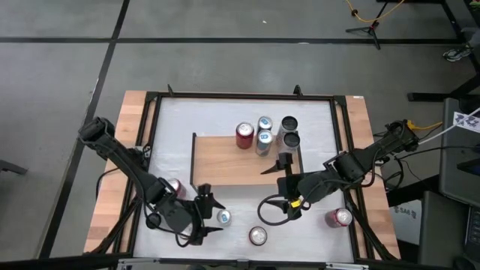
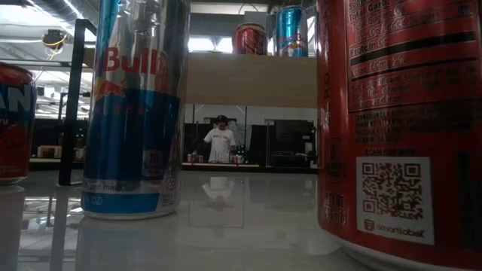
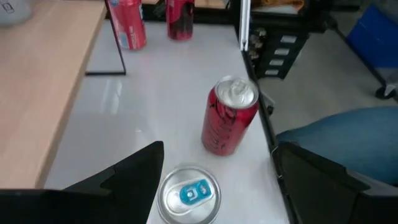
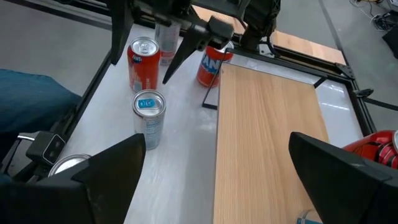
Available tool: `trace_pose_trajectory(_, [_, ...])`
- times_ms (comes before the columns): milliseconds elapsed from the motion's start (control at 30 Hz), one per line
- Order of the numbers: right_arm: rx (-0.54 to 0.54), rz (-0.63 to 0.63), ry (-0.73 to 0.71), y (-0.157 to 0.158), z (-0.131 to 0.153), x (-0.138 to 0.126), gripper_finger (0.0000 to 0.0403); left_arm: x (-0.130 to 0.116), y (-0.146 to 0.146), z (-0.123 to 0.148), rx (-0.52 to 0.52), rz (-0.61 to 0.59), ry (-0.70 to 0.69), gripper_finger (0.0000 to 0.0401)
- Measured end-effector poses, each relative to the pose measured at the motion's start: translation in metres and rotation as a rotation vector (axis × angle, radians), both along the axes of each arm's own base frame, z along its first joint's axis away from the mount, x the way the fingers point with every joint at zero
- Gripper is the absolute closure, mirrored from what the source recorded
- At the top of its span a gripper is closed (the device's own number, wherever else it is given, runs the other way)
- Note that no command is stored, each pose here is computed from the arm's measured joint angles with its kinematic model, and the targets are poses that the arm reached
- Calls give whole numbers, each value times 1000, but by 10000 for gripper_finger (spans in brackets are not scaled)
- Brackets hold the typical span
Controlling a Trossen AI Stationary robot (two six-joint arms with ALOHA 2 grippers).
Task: Place canned beverage on shelf
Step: Put the blue soda can on the shelf aligned with the other blue soda cans
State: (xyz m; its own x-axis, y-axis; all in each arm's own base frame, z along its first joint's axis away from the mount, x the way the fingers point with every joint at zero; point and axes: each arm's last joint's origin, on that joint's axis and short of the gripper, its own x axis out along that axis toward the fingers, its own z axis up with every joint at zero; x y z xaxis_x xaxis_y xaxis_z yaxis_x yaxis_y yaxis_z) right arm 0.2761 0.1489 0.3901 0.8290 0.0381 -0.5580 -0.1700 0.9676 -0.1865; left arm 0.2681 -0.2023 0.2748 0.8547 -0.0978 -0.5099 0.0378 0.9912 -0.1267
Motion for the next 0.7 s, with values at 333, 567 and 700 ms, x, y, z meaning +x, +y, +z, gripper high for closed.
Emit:
trace_pose_trajectory(333, [1, 2, 0, 0, 0, 0, 17, 10, -7, -29, 73, 0, 82, 94])
trace_pose_trajectory(567, [1, 3, 1, 0, 0, 0, 17, 12, -7, -38, 101, 8, 114, 94])
trace_pose_trajectory(700, [2, 4, 2, 0, 0, 0, 17, 12, -5, -41, 118, 13, 134, 94])
